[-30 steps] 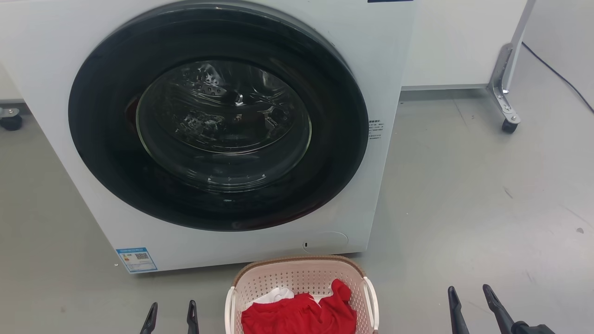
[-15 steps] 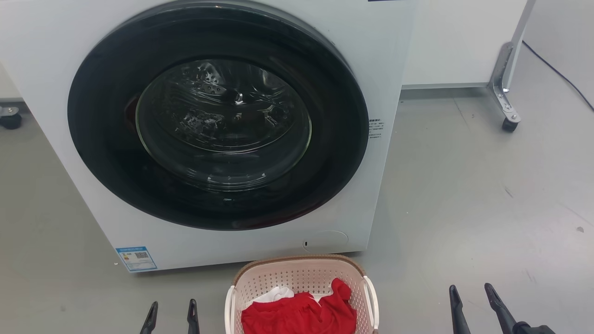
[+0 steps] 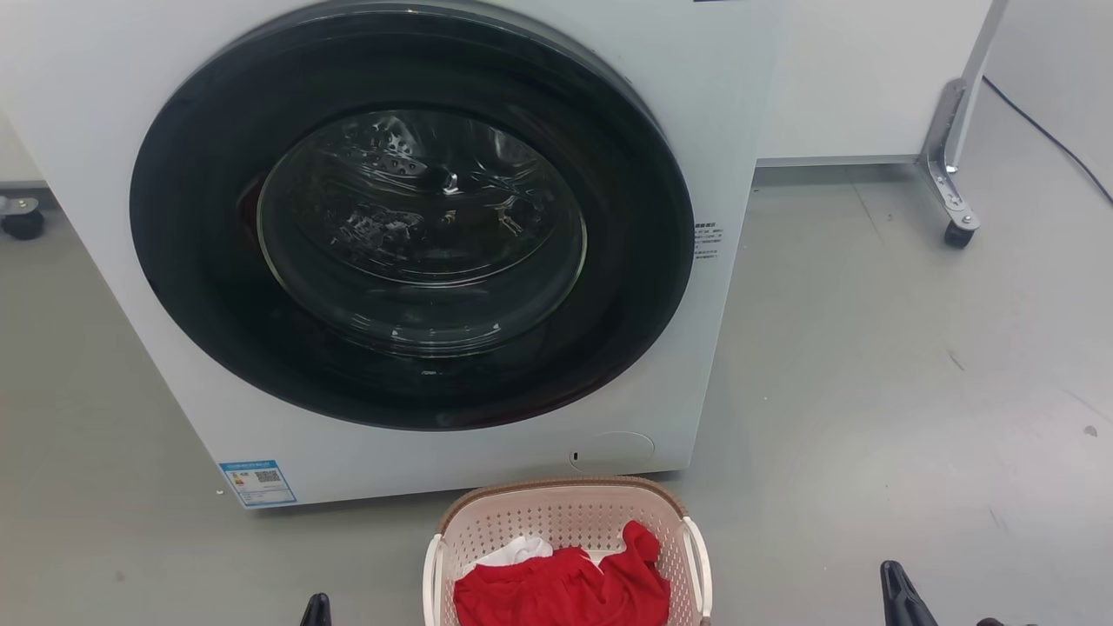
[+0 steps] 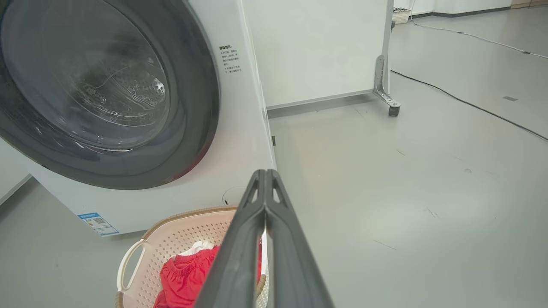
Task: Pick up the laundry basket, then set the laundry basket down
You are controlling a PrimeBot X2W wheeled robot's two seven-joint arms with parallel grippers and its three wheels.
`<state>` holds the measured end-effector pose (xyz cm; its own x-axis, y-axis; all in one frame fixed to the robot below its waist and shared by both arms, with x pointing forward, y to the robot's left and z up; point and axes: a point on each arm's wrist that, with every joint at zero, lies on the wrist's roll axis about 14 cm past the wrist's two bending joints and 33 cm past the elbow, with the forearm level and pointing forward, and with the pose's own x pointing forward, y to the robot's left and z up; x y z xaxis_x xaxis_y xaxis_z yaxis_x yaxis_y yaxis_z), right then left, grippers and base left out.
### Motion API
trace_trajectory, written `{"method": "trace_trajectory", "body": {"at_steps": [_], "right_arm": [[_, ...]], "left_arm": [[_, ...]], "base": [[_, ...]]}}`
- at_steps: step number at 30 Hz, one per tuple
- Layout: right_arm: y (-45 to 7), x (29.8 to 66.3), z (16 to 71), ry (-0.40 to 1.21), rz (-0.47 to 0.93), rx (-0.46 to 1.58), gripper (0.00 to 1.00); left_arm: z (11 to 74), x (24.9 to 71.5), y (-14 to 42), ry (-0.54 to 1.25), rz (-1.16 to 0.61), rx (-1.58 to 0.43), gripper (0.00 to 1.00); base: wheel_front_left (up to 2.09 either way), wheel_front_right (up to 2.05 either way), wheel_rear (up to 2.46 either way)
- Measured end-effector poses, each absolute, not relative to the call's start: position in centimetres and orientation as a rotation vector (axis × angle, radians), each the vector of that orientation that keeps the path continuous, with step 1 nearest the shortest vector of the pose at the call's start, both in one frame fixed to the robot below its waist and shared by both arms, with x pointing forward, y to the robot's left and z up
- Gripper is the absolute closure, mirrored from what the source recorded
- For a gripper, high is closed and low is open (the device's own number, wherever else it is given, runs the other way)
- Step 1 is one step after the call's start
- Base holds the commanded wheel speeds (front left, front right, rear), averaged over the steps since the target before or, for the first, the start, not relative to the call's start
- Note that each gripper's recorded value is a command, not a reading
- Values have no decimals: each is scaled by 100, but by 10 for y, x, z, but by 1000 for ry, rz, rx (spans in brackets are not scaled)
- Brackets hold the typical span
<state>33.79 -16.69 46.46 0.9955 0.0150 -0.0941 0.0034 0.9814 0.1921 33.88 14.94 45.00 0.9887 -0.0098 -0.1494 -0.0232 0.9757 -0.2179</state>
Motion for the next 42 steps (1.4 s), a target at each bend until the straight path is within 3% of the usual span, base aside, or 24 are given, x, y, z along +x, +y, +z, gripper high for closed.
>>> {"method": "trace_trajectory", "body": {"at_steps": [42], "right_arm": [[-190,358,457,183,-109,843,100]], "left_arm": [[445,355,172,230,103,-863,100]], "base": [[0,0,0]]}}
